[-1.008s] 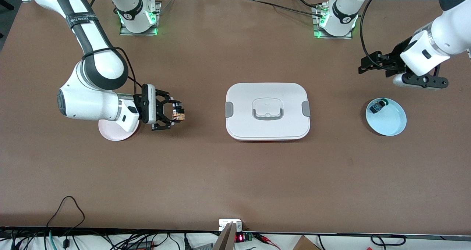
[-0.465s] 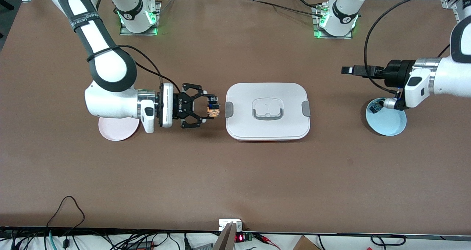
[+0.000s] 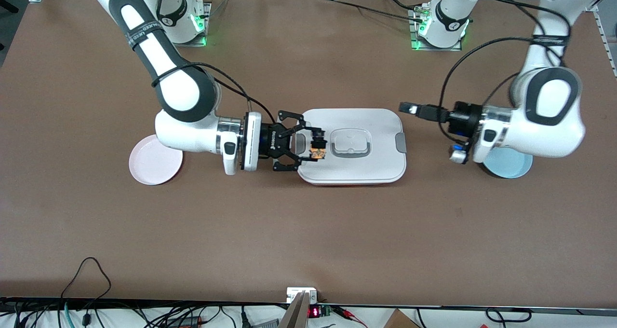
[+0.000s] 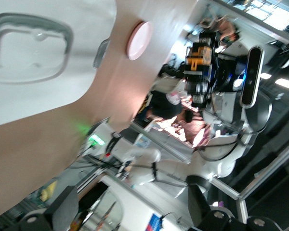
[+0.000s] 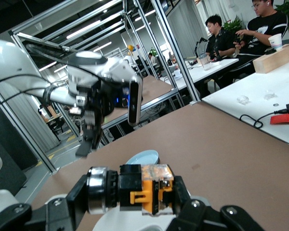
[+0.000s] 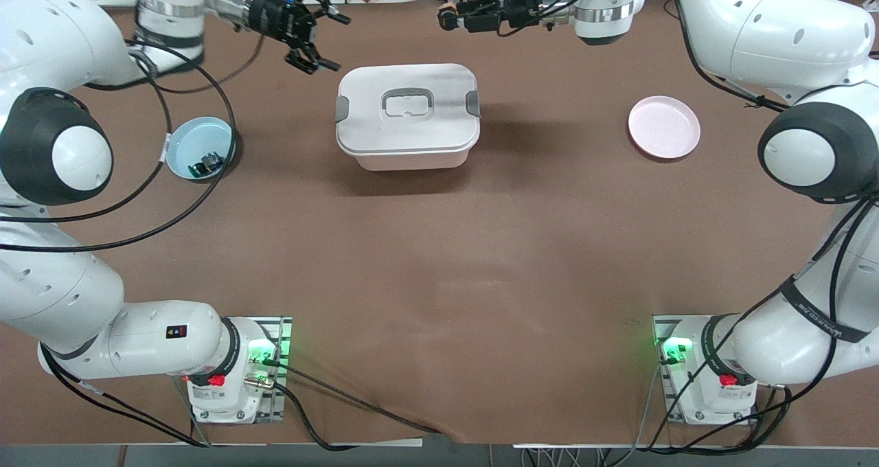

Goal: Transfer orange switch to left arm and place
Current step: 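Raise the switch with the right gripper while the left gripper reaches toward it, then close the left gripper on the orange switch beside the right gripper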

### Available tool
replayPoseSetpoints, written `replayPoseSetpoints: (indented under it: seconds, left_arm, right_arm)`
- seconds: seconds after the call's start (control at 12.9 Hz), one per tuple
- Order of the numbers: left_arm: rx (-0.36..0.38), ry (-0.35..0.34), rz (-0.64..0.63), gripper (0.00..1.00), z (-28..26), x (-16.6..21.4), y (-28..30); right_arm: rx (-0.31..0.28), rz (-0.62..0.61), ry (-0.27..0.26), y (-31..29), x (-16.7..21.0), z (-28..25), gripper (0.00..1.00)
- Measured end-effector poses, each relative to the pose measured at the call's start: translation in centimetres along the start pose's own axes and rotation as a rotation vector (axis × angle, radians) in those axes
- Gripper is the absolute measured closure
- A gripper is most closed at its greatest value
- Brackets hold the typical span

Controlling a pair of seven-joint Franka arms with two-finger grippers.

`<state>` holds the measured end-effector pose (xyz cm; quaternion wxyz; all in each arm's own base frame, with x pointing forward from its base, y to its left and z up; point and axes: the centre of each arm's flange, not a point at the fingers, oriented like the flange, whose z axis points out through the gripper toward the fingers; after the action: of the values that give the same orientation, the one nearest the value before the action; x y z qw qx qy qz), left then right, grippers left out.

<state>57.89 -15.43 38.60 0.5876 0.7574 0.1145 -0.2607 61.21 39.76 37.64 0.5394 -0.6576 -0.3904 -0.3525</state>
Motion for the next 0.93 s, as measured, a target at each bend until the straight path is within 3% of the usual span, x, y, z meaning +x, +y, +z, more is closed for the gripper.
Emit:
replayPoseSetpoints:
  seconds: [0.16,0.54,0.93]
  left_arm:
    - [-0.08,0.062,-0.03,0.0,1.7,1.2,-0.5]
    - [-0.345,0.12,-0.083,0.0,5.2,4.2,-0.7]
    - [-0.447,0.19,0.008,0.0,7.3,7.2,-0.3]
  right_arm:
    - [-0.008,0.0,0.022,-0.2,0.7,0.5,0.28]
    - [-0.025,-0.01,0.04,0.0,1.4,1.8,0.28]
    - [-0.027,-0.009,0.044,0.4,1.4,1.9,0.28]
